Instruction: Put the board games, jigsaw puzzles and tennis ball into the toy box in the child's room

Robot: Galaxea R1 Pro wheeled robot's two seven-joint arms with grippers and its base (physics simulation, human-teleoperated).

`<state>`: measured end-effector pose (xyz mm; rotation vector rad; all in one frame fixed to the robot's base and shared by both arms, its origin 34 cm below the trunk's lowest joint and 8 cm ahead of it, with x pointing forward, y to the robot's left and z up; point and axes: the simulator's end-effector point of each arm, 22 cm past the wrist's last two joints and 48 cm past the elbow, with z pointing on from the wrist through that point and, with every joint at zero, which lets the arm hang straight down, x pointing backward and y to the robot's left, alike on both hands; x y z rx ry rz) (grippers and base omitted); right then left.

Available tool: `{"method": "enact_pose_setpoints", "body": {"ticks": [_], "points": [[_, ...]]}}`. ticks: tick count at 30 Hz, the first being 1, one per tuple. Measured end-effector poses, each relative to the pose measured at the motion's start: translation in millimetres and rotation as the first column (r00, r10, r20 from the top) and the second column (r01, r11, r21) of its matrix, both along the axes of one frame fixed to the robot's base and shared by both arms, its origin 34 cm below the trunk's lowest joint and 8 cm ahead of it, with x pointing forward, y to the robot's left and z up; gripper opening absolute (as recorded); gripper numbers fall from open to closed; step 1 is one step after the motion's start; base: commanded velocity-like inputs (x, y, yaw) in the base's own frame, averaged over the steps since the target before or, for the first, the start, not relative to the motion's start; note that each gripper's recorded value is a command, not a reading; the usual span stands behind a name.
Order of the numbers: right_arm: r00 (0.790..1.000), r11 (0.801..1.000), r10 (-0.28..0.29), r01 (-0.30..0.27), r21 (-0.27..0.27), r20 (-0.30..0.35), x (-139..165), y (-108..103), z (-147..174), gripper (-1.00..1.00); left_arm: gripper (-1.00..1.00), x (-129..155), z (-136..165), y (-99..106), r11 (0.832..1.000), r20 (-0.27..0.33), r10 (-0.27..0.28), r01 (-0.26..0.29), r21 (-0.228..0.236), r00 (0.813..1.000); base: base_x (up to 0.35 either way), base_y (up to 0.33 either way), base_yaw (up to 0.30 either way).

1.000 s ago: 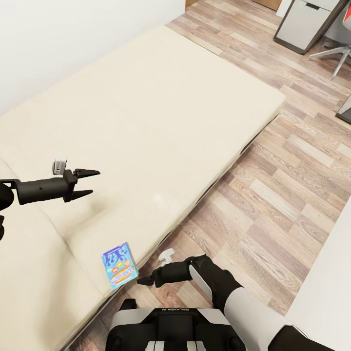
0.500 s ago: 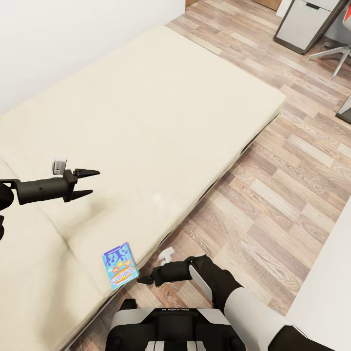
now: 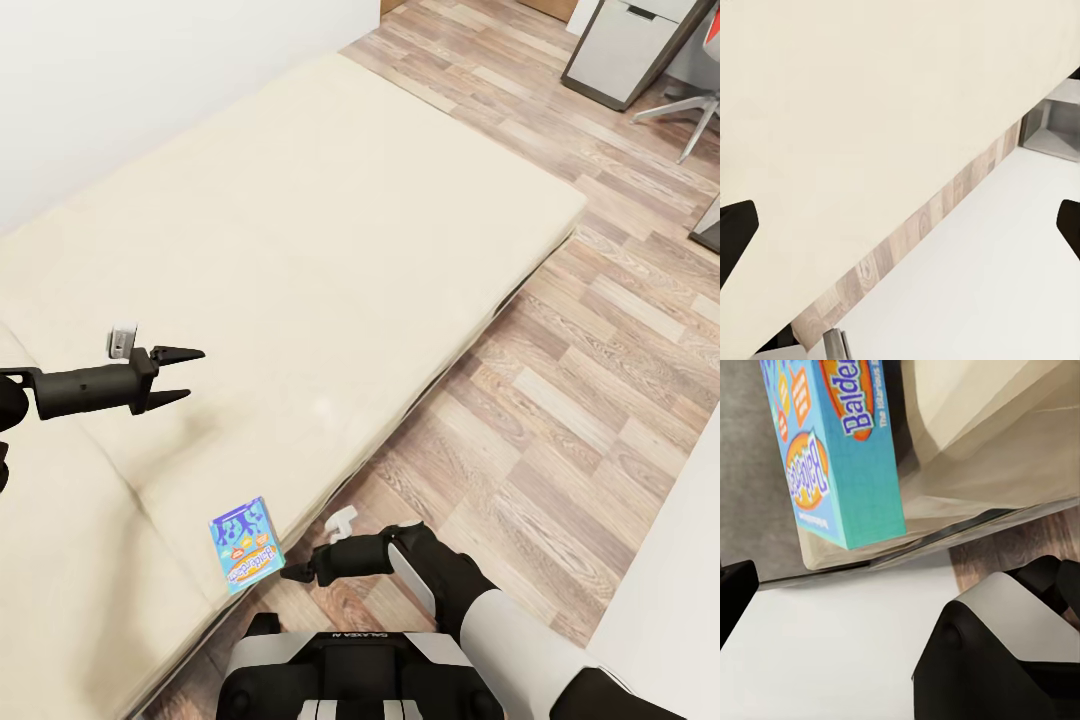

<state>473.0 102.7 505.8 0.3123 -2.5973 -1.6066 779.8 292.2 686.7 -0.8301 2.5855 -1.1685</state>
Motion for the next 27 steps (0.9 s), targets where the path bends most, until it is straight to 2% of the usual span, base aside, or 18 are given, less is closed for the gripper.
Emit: {"method": "enact_pose_setpoints", "body": {"ticks": [27], "points": [[1.0,1.0,0.001,-0.001,0.0,0.0,-0.2,0.1,0.1,1.0,1.0,0.0,0.2,0.0,1.0,0.0,0.0,0.0,0.0,1.0,0.006,0.033,0.0]]}}
